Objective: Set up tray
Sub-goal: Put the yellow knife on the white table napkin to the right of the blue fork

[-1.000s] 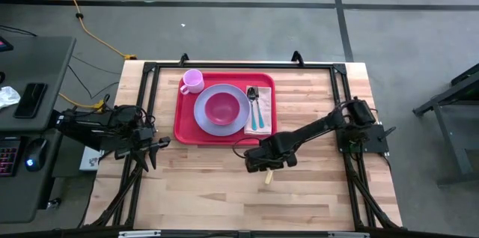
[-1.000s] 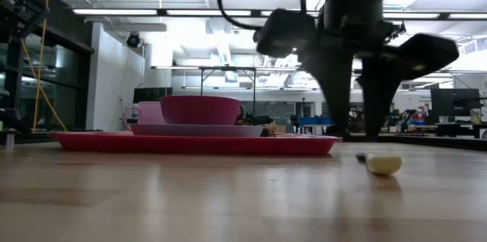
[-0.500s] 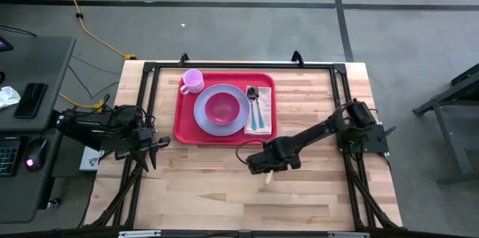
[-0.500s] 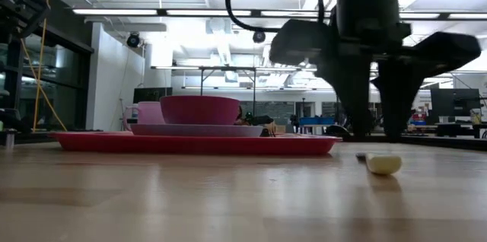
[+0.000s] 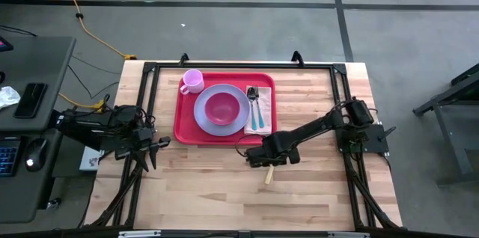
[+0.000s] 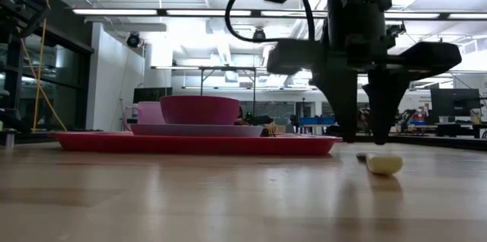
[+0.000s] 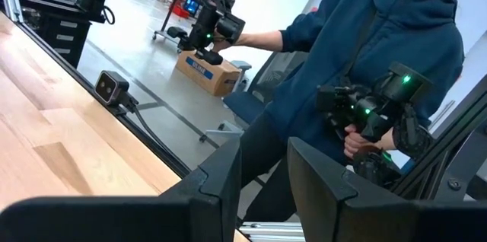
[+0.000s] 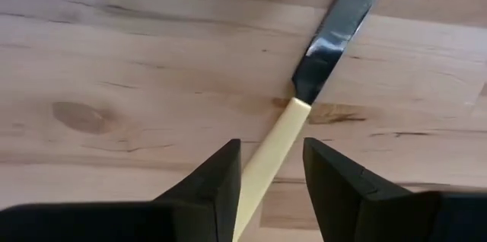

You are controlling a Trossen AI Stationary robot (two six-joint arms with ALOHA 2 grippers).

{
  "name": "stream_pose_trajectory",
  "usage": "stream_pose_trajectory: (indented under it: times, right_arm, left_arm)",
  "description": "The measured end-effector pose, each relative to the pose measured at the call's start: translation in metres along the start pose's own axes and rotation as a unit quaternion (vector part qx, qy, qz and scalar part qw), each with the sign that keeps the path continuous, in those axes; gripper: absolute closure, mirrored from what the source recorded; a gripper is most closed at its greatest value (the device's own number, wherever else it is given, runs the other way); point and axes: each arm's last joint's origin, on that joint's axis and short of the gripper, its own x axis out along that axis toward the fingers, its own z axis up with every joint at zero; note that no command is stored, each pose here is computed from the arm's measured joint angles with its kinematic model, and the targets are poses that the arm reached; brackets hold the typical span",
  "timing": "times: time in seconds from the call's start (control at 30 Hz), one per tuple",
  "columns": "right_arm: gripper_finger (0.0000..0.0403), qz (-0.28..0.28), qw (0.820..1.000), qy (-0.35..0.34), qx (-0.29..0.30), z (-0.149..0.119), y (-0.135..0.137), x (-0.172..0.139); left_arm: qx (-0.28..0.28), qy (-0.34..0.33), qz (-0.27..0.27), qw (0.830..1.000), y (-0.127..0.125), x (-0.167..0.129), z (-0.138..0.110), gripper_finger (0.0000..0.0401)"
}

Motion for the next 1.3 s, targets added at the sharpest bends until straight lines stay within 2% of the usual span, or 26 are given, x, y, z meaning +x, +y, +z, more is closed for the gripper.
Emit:
stream_pose_trajectory:
  times: [0.27, 0.47, 0.6, 0.87, 1.1, 1.3]
  right_arm:
    - [0.0279, -0.02, 1.0, 0.023, 0.001, -0.002, 0.007, 0.026]
    - [0.0281, -0.033, 0.999, 0.028, 0.009, -0.003, 0.007, 0.033]
    - [0.0304, -0.039, 0.999, 0.025, 0.01, -0.003, 0.006, 0.034]
    - [0.0386, -0.054, 0.998, 0.024, 0.01, -0.004, 0.003, 0.035]
    - [0.0381, -0.069, 0.997, 0.025, 0.012, -0.003, -0.002, 0.027]
    - [0.0393, -0.097, 0.994, 0.042, 0.011, -0.007, -0.011, 0.021]
  left_arm:
    - [0.001, 0.0, 0.0, 1.0, 0.0, 0.0, 0.0, 0.0261]
    - [0.0, 0.0, 0.0, 1.0, 0.0, 0.0, 0.0, 0.0261]
    - [0.0, 0.0, 0.0, 1.0, 0.0, 0.0, 0.0, 0.0261]
    - [0.0, 0.0, 0.0, 1.0, 0.0, 0.0, 0.0, 0.0261]
    - [0.0, 0.0, 0.0, 1.0, 0.0, 0.0, 0.0, 0.0261]
    - [0.0, 0.0, 0.0, 1.0, 0.0, 0.0, 0.0, 0.0261]
